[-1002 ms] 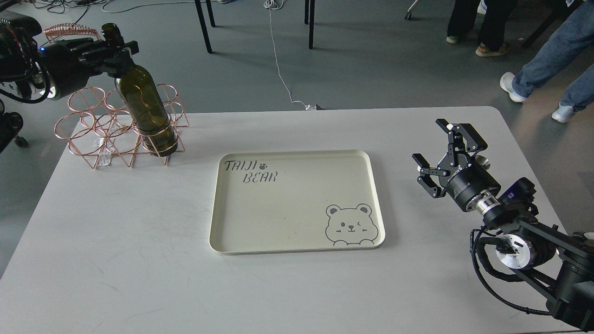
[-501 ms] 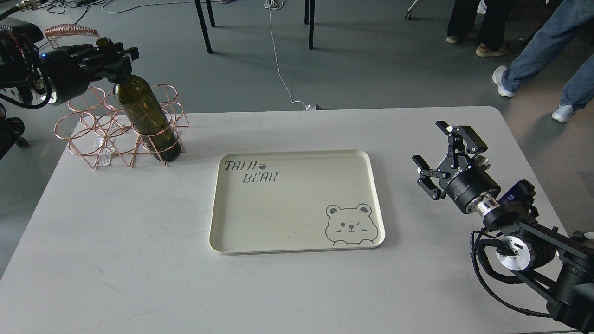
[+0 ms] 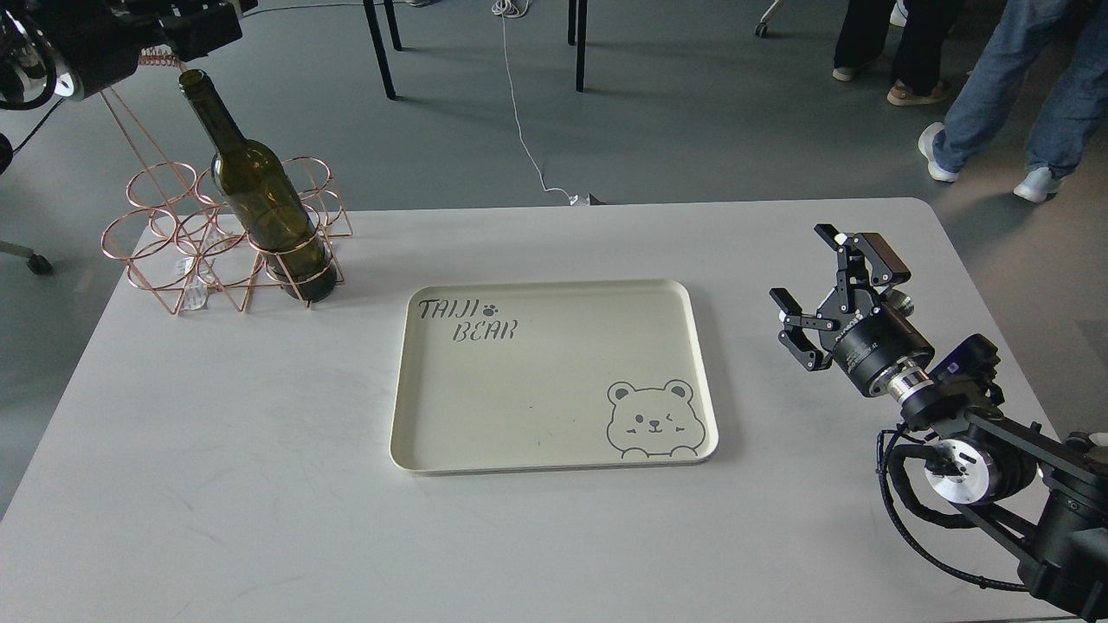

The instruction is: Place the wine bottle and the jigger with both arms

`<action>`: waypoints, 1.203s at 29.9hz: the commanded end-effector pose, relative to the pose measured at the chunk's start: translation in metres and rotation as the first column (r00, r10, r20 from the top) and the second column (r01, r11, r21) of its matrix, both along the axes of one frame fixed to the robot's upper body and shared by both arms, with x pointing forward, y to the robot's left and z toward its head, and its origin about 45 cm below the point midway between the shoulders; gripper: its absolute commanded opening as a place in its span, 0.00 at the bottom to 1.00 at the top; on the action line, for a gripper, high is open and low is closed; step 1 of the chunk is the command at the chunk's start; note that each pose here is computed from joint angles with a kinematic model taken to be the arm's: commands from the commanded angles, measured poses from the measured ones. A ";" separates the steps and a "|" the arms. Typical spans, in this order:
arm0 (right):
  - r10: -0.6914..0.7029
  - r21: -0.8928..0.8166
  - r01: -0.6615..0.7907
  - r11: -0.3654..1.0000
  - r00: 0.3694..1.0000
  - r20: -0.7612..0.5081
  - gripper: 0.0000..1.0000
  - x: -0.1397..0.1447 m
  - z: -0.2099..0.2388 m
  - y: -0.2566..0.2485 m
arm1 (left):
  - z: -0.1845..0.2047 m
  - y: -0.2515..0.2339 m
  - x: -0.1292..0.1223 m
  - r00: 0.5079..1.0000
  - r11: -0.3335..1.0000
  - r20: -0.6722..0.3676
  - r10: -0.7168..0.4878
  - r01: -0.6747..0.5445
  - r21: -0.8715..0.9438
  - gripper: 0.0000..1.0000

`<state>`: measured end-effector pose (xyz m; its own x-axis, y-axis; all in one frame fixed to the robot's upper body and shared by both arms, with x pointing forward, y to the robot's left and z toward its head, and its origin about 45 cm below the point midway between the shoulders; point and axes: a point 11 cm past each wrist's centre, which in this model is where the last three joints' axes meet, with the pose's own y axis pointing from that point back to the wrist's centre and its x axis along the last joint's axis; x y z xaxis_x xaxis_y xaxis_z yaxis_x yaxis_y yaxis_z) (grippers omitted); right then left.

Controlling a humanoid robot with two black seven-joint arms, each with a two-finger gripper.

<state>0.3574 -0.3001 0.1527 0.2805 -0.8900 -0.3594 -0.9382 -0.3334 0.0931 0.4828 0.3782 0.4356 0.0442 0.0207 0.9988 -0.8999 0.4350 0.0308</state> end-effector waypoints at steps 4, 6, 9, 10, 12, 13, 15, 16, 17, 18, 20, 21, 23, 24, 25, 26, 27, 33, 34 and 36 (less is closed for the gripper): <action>-0.010 0.052 0.008 0.999 1.000 0.028 0.99 0.007 0.008 0.010 | 0.099 -0.062 -0.014 0.964 0.890 0.182 -0.194 0.251 -0.381 0.98; -0.004 0.072 0.002 0.997 1.000 0.028 0.99 0.008 0.006 0.019 | 0.112 -0.088 -0.028 0.934 0.753 0.205 -0.293 0.358 -0.552 0.98; -0.001 0.090 -0.002 0.996 1.000 0.027 0.99 0.008 0.005 0.026 | 0.113 -0.119 -0.049 0.880 0.510 0.206 -0.428 0.424 -0.748 0.98; -0.003 0.091 0.000 0.996 1.000 0.027 0.99 0.008 0.005 0.027 | 0.101 -0.126 -0.053 0.868 0.448 0.187 -0.459 0.409 -0.795 0.98; -0.007 0.089 0.005 0.996 1.000 0.024 0.99 0.009 0.004 0.026 | 0.076 -0.138 -0.061 0.848 0.372 0.146 -0.510 0.370 -0.851 0.98; -0.006 0.087 0.004 0.996 1.000 0.023 0.99 0.008 0.003 0.026 | 0.063 -0.143 -0.064 0.840 0.357 0.124 -0.527 0.352 -0.865 0.98; -0.014 0.079 0.012 0.997 1.000 0.021 0.99 0.010 0.002 0.023 | 0.023 -0.148 -0.069 0.834 0.329 0.060 -0.548 0.281 -0.901 0.98; -0.020 0.074 0.019 0.997 1.000 0.019 0.99 0.011 0.001 0.020 | 0.001 -0.149 -0.071 0.834 0.314 0.027 -0.551 0.238 -0.919 0.98; -0.025 0.071 0.023 0.997 1.000 0.018 0.99 0.011 0.000 0.019 | -0.020 -0.149 -0.073 0.834 0.294 -0.001 -0.551 0.194 -0.936 0.98; -0.026 0.069 0.025 0.997 1.000 0.016 0.99 0.011 -0.001 0.018 | -0.037 -0.149 -0.075 0.835 0.272 -0.021 -0.549 0.155 -0.950 0.98; -0.023 0.070 0.022 0.997 1.000 0.018 0.99 0.012 0.000 0.019 | -0.066 -0.146 -0.079 0.839 0.227 -0.053 -0.541 0.085 -0.970 0.98; -0.021 0.072 0.020 0.997 1.000 0.019 0.99 0.011 0.000 0.019 | -0.078 -0.145 -0.082 0.842 0.192 -0.057 -0.537 0.056 -0.980 0.98; -0.020 0.074 0.019 0.997 1.000 0.014 0.99 0.010 -0.001 0.020 | -0.106 -0.144 -0.089 0.851 0.104 -0.068 -0.521 -0.016 -0.994 0.98; -0.018 0.075 0.017 0.997 1.000 0.013 0.99 0.009 -0.002 0.020 | -0.119 -0.142 -0.093 0.856 0.064 -0.074 -0.511 -0.048 -0.997 0.98; -0.016 0.076 0.015 0.997 1.000 0.011 0.99 0.008 -0.002 0.021 | -0.132 -0.140 -0.098 0.860 0.023 -0.080 -0.504 -0.079 -0.997 0.98; -0.015 0.075 0.015 0.997 1.000 0.008 0.99 0.007 -0.003 0.021 | -0.150 -0.139 -0.103 0.856 -0.005 -0.119 -0.504 -0.141 -0.990 0.98; -0.014 0.075 0.014 0.997 1.000 0.005 0.99 0.006 -0.005 0.021 | -0.165 -0.138 -0.108 0.845 -0.015 -0.162 -0.510 -0.197 -0.980 0.98; -0.012 0.077 0.013 0.997 1.000 -0.011 0.99 0.001 -0.010 0.021 | -0.223 -0.109 -0.133 0.823 -0.127 -0.257 -0.506 -0.365 -0.922 0.98; -0.012 0.080 0.013 0.997 1.000 -0.016 0.99 -0.001 -0.013 0.022 | -0.228 -0.104 -0.134 0.828 -0.137 -0.266 -0.494 -0.376 -0.917 0.98; -0.010 0.086 0.012 0.996 1.000 -0.022 0.99 -0.003 -0.015 0.025 | -0.237 -0.097 -0.136 0.833 -0.141 -0.287 -0.473 -0.394 -0.908 0.98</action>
